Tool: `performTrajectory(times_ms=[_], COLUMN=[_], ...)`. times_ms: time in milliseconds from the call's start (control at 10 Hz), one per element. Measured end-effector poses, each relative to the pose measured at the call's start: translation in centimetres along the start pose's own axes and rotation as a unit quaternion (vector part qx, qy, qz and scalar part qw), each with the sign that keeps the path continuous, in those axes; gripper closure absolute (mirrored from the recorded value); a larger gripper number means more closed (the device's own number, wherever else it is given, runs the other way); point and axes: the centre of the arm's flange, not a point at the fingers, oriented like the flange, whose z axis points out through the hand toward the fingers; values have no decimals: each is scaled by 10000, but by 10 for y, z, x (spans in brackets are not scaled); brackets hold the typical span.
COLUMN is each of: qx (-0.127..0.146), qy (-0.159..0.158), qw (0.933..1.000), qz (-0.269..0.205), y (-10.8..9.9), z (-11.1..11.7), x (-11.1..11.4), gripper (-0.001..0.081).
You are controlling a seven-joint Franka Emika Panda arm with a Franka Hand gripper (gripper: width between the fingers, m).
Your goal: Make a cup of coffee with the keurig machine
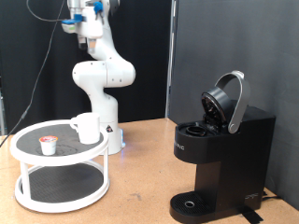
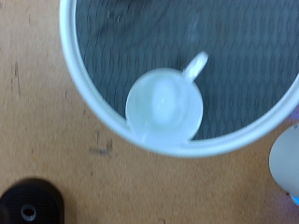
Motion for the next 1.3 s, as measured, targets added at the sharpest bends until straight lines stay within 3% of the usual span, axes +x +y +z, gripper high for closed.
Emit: performTrajectory(times_ms=[500, 1000, 1300], qx=[204, 161, 238], qy=[-122, -59, -42], qw=[9991, 9993, 9992], qz=[342, 321, 318], y=[-43, -48, -54], z=[18, 24, 43], x=[41, 44, 44], gripper=[72, 72, 72])
